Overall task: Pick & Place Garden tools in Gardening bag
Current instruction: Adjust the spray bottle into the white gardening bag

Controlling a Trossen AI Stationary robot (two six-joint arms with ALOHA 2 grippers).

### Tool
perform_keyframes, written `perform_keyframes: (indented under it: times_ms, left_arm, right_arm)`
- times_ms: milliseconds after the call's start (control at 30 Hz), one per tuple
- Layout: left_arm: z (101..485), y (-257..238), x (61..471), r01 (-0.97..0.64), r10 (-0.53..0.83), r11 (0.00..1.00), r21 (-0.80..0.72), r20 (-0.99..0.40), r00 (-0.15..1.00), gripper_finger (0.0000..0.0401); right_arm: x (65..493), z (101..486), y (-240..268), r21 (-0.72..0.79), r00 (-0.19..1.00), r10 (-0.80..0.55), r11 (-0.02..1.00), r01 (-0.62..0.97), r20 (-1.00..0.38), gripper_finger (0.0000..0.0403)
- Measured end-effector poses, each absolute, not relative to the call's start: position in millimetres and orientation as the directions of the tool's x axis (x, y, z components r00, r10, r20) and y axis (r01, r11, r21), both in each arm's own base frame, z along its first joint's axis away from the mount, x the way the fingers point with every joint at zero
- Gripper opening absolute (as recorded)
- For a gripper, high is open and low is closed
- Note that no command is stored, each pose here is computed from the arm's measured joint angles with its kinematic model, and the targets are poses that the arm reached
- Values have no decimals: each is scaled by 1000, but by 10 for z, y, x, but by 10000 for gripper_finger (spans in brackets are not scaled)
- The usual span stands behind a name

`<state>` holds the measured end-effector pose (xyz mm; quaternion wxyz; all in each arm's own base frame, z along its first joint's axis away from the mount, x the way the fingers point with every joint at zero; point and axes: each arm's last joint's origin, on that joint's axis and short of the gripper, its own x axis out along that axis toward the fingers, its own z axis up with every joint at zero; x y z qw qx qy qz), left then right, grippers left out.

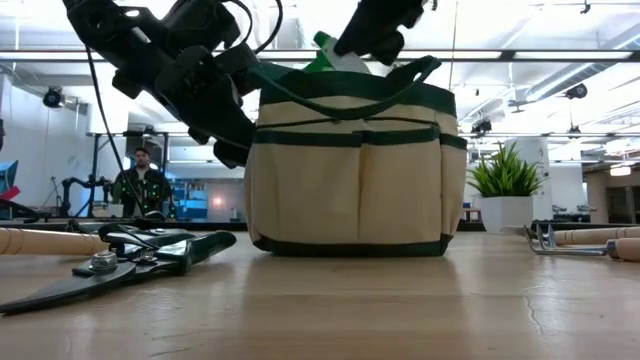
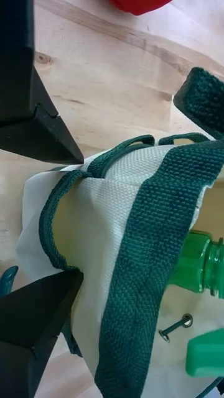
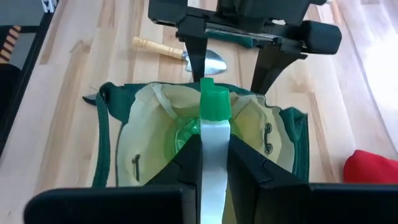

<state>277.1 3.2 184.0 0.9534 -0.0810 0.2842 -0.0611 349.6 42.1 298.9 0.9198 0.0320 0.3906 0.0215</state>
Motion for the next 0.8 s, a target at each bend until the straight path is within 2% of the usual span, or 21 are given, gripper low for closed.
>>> perform_keyframes:
  times_ms: [800]
  left_arm:
    - [1840,33,2772,69,-157,981,-182,-531,832,290]
  right_arm:
    - [4118,2927,501,62,555,93,995,-74,-826,36]
